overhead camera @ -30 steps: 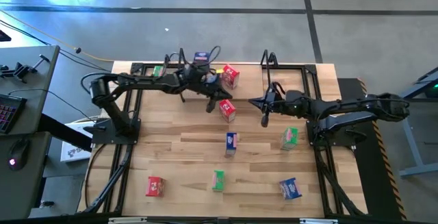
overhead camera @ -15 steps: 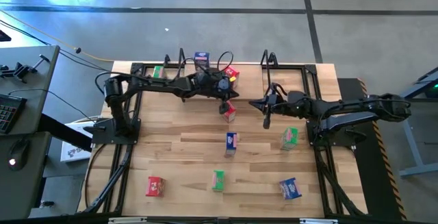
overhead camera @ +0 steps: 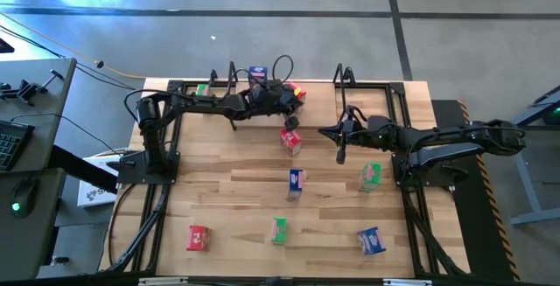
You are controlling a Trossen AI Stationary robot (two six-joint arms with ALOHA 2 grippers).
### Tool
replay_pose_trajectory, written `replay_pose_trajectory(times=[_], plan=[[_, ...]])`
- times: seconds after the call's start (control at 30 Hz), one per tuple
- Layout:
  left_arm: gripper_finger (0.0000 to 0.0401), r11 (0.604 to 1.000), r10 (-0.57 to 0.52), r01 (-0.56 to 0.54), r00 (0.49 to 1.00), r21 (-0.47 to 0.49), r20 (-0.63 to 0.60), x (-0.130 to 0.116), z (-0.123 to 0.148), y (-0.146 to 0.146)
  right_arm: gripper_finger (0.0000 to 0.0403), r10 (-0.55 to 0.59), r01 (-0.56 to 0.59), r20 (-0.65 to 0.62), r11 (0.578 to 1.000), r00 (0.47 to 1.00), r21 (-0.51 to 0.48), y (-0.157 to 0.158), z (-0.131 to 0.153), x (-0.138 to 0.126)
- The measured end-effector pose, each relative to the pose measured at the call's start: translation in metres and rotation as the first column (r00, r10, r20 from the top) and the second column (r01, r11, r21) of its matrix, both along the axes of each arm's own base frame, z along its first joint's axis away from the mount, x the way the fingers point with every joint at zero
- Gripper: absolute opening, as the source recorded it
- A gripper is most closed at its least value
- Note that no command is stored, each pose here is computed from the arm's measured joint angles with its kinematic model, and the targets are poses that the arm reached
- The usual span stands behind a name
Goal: Stack cereal on shelf
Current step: Put the top right red cereal box on the shelf
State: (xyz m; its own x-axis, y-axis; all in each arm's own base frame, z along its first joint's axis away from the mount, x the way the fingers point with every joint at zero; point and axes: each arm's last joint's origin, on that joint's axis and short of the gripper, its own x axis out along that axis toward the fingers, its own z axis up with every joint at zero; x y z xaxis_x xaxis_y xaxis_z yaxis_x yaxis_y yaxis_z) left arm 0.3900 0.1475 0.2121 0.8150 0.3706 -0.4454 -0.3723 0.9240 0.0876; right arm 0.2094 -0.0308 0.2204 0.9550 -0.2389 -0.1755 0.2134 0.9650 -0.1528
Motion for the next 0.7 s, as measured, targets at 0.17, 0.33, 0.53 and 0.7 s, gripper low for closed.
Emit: replay_pose_trajectory(times=[0.17, 0.33, 0.53, 0.7], plan=[[0.0003, 0.998, 0.067, -0.067, 0.998, -0.006, 0.011, -0.004, 0.001, 0.011, 0.0000, -0.001, 0.001, 0.001, 1.000, 1.000, 0.004, 0.000, 0.000, 0.000], [0.0003, 0.996, 0.092, -0.092, 0.995, -0.002, 0.033, -0.006, 0.002, 0.018, 0.0000, -0.001, 0.001, 0.001, 1.000, 1.000, 0.004, 0.000, 0.000, 0.000], [0.0003, 1.000, 0.008, -0.009, 1.000, 0.009, 0.020, -0.005, 0.011, 0.013, 0.0000, -0.001, 0.001, 0.001, 1.000, 1.000, 0.004, 0.000, 0.000, 0.000], [0.0003, 1.000, -0.020, 0.021, 0.997, 0.020, -0.076, -0.002, 0.031, 0.014, 0.0000, -0.001, 0.001, -0.003, 1.000, 1.000, 0.004, 0.000, 0.000, 0.000]])
